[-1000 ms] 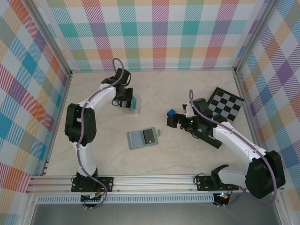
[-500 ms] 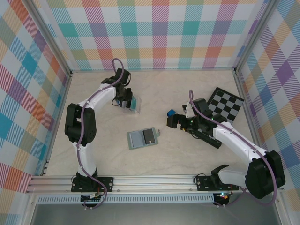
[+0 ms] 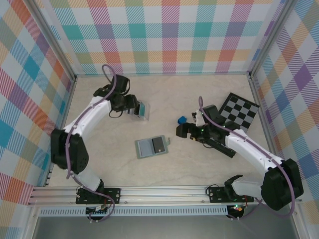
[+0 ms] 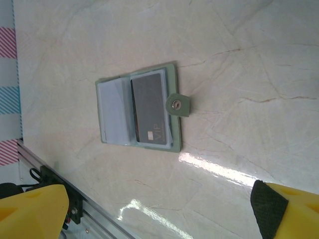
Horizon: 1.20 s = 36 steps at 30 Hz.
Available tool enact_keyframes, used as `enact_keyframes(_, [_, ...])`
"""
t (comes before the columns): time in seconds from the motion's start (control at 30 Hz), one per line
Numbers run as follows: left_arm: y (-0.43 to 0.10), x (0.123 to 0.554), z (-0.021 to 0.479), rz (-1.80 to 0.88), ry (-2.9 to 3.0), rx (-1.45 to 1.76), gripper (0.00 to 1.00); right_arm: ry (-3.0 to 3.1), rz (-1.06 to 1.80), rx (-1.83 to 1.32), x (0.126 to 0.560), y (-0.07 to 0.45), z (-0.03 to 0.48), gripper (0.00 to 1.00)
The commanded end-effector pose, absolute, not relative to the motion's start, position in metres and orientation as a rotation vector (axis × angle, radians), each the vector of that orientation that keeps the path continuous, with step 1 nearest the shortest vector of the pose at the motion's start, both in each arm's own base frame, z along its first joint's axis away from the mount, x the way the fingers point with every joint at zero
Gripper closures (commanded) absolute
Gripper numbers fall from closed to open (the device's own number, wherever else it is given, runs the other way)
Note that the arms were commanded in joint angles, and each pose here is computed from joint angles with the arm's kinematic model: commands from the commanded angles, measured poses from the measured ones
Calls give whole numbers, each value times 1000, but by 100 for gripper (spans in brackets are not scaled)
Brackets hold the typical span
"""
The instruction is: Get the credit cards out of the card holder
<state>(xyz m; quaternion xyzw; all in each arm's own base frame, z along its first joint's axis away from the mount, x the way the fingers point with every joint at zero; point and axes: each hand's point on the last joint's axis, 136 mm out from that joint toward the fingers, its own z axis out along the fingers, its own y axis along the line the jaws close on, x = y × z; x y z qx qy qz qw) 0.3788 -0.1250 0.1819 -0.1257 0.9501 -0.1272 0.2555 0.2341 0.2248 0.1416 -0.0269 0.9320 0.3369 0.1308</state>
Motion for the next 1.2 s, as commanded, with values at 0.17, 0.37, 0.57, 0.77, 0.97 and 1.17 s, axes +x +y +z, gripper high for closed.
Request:
enact_keyframes(0.17, [-146, 299, 153, -727, 2663, -542, 27, 2798, 763, -262, 218, 263, 138, 16])
enact_keyframes(0.37, [-167, 260, 118, -926, 2640, -643, 25, 2893, 640, -291, 196, 297, 111, 21])
enact_keyframes(0.57, [-195, 245, 102, -1066, 2636, -614, 30, 2976, 597, -235, 196, 311, 88, 33])
enact_keyframes(0.77, [-221, 243, 97, -1153, 2657, -557, 52, 2972, 483, -191, 216, 312, 79, 44])
enact_keyframes(0.97, [-239, 251, 83, -1170, 2686, -565, 67, 2988, 367, -169, 240, 310, 66, 51])
enact_keyframes(1.17, [-243, 257, 70, -1133, 2711, -600, 74, 3004, 298, -212, 254, 318, 54, 64])
